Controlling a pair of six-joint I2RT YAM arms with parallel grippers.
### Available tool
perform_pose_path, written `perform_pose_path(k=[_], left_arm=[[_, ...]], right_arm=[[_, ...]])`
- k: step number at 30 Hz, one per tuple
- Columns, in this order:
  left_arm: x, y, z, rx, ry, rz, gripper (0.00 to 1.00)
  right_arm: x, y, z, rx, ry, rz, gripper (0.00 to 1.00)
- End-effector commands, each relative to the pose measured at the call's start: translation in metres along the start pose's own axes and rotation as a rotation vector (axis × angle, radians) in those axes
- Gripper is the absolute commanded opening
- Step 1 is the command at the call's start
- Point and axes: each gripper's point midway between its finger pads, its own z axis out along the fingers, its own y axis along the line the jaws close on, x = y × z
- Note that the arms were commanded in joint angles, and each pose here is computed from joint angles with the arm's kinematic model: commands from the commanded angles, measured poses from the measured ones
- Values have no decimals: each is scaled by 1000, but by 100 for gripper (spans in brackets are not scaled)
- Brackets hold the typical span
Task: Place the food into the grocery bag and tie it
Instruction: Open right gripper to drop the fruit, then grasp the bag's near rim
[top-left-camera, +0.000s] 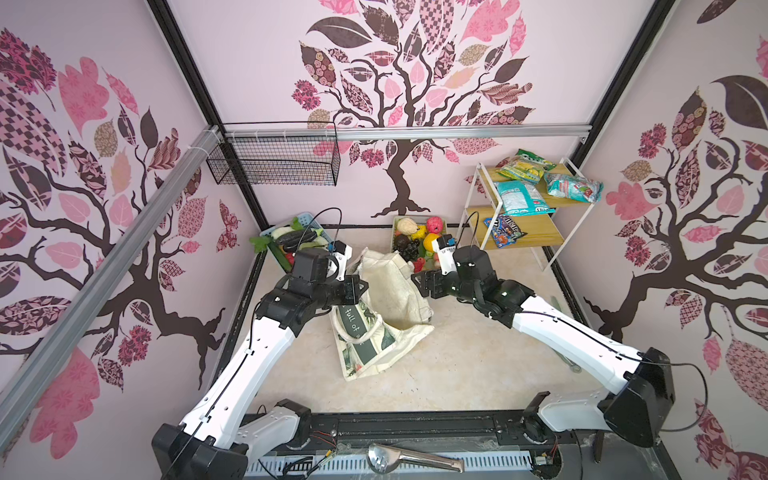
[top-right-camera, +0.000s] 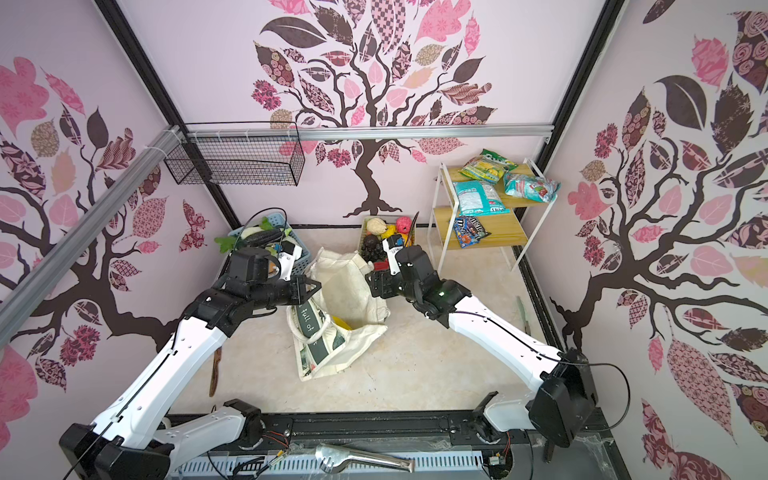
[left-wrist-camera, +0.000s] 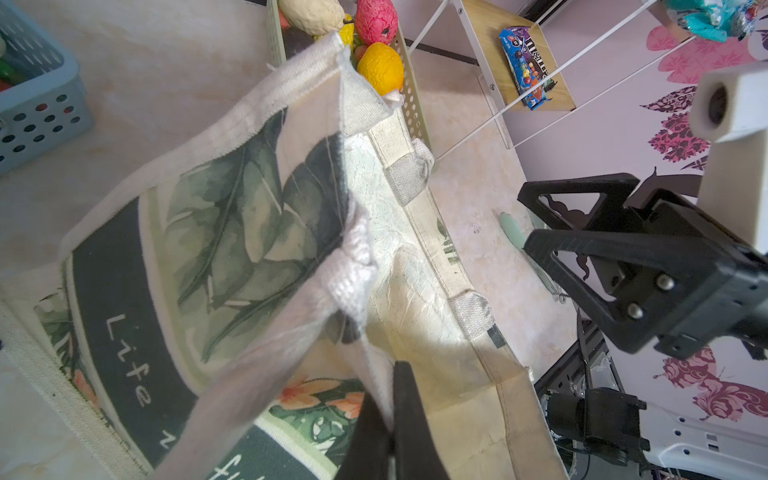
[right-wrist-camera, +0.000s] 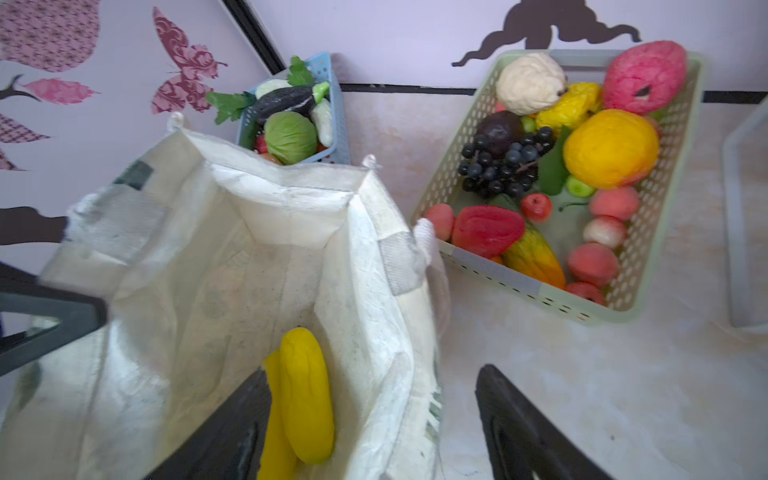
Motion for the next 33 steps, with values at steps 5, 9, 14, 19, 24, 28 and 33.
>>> perform_pose_path(k=[5,9,14,19,24,28,33], left_arm=[[-16,-11,-5,36,-46,36,0],[-15,-10,-5,36,-45,40,0],[-13,-9,-3,39,-45,38,0],[-10,-6,-3,27,-35,33,0],[-15,-4,-6,9,-55,36,0],[-17,-2,-6,1,-65,26,0],[-16,2,-1,-7,-50,5,0]], right_arm=[[49,-29,20,91,141,-22,74],[64,-31,35,86,179,-23,67],[73,-23,46,20,198,-3,59],[88,-19,55,-21,232,36,40],[75,-14,51,-29,209,22,22],[62,-11,39,-25,177,6,13],[53,-12,15,-13,148,1,1]])
